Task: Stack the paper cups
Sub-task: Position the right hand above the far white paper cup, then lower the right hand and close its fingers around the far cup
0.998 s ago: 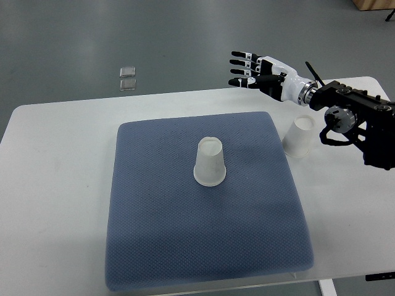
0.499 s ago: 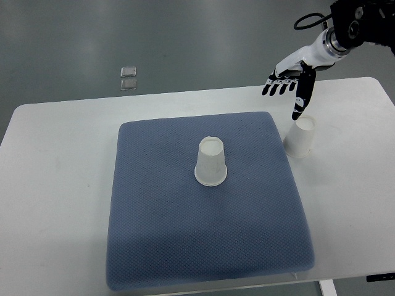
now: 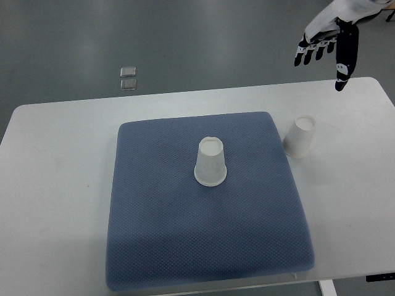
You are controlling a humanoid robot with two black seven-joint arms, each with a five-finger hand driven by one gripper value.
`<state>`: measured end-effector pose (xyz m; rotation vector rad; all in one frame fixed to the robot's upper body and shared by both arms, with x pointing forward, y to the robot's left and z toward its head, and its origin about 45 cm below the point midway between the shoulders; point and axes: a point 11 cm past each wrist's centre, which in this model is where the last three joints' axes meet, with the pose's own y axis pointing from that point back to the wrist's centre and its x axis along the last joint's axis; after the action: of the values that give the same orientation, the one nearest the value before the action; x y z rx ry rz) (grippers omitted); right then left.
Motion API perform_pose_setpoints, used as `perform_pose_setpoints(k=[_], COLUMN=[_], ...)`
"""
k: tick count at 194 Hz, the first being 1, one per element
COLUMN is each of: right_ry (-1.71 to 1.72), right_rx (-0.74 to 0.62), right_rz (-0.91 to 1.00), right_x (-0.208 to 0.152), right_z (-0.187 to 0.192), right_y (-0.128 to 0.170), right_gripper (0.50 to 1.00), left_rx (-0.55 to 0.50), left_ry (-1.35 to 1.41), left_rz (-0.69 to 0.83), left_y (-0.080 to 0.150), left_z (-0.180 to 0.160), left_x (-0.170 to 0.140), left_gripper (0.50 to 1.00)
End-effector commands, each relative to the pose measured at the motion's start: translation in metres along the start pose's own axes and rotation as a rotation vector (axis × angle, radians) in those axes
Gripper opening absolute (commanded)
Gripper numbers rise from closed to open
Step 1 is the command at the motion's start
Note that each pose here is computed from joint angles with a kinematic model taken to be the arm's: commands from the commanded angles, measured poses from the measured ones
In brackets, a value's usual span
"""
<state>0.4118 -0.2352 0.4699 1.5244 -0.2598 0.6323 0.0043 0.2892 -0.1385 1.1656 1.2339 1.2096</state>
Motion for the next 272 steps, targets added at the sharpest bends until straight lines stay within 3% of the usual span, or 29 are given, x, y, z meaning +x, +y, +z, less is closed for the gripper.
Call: perform_pose_setpoints(k=[1,45,115,153,272], right_ry=[-0.004,-0.011,-0.120,-0.209,-0.255], right_rx=[0.000,-0.002,-0.089,-0.110,-0.122], right_rz=[0.020,0.020,0.088,0.098,0.125], right_x=[0.003,0.002,-0.039,-0.062,-0.092], right_z=[0.001,0.005,0.048,0.056,0.055], right_y=[0.010,0.000,-0.118,-0.159,-0.218], right_gripper=[0.934,0.932,0.932,0.930,0.919], left_rx=[0.001,0.001,0.004,0.006,0.006], left_ry=[-0.001,-0.003,0.004,0.005,0.003], left_rz=[0.002,-0.004,0.003,0.003,0.006], left_y=[0.000,0.000,0.000,0.000,0.000], left_z=[0.000,0.000,-0.002,-0.003,-0.003], left_x=[0.000,-0.002,0.001,0.001,0.001], left_gripper=[1.000,1.000,1.000,1.000,1.000])
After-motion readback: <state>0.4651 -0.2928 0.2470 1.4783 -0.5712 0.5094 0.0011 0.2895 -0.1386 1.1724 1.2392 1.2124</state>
